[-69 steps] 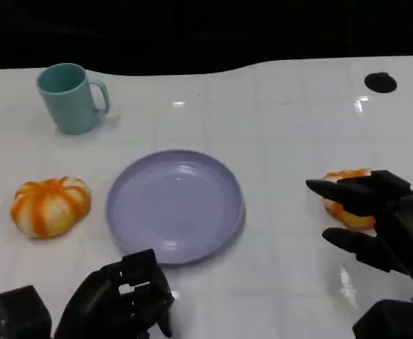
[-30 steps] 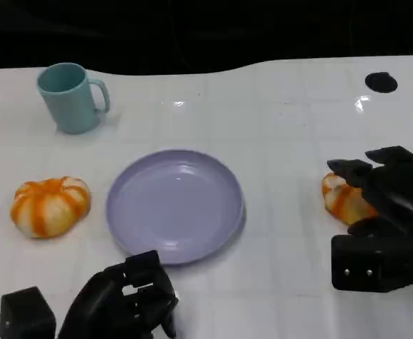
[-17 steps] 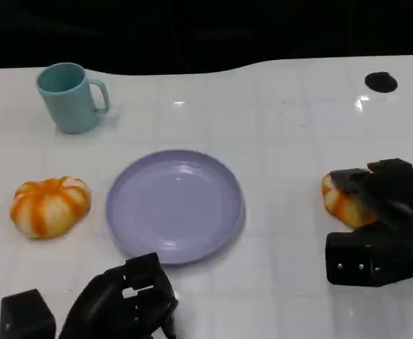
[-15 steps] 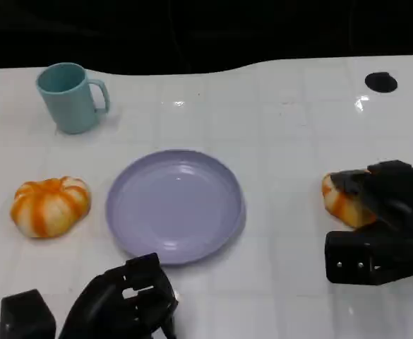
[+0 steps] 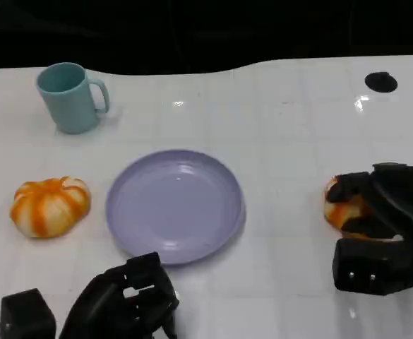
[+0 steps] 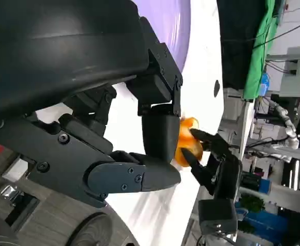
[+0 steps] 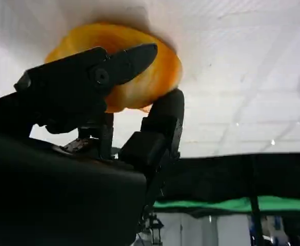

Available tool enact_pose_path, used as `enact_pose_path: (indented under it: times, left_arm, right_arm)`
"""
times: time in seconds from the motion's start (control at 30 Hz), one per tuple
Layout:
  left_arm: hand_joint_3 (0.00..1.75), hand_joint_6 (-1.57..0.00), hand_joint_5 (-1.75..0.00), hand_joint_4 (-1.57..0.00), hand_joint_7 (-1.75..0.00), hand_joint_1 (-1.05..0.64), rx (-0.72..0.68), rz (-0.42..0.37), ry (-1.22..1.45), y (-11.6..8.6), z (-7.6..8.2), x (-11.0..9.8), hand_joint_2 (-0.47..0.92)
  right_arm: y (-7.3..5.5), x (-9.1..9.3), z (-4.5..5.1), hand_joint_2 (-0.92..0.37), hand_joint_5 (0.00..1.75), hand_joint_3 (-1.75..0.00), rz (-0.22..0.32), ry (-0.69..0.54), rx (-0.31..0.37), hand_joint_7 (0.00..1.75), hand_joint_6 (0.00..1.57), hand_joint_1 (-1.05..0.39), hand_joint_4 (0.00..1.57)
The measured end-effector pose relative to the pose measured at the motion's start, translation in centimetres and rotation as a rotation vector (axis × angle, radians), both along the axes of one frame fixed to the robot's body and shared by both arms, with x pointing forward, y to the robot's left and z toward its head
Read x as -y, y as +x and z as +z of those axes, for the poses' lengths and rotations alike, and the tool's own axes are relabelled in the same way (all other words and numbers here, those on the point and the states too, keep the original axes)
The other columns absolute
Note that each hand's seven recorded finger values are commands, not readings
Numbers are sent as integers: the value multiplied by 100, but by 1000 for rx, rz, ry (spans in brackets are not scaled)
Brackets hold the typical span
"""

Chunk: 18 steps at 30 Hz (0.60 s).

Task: Grasp the bread from the table and place it into the plate.

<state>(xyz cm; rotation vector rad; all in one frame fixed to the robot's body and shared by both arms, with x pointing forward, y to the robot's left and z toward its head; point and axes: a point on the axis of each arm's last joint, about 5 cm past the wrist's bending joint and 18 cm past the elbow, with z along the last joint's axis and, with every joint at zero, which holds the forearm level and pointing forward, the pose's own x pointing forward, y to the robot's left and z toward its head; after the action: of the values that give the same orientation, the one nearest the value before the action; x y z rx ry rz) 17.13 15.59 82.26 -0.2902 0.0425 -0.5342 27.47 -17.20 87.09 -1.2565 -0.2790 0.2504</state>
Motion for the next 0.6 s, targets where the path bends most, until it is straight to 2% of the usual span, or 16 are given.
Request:
enact_pose_path:
  times: [0.1,0.27,0.4,0.6]
  left_arm:
    - [59,-75,-175,-78,-143,-59,-5,-1,-1,-2,-3,1,71]
    - [59,-76,-175,-78,-143,-60,-5,-1,-1,-2,-2,1,71]
    - [59,-76,-175,-78,-143,-60,-2,-1,-1,-1,4,1,71]
    - [59,-76,-175,-78,-142,-59,-2,-1,-1,-2,3,0,71]
  right_arm:
    - [-11,0,-18,-50,175,-89,2,30,57,168,76,-9,91]
    - [-30,-57,-35,-36,175,-116,24,108,157,159,83,-6,95]
    - [-37,-118,-30,-32,175,-126,45,155,213,164,79,-7,96]
    - [-24,-230,57,-22,175,-140,107,199,264,156,86,-3,99]
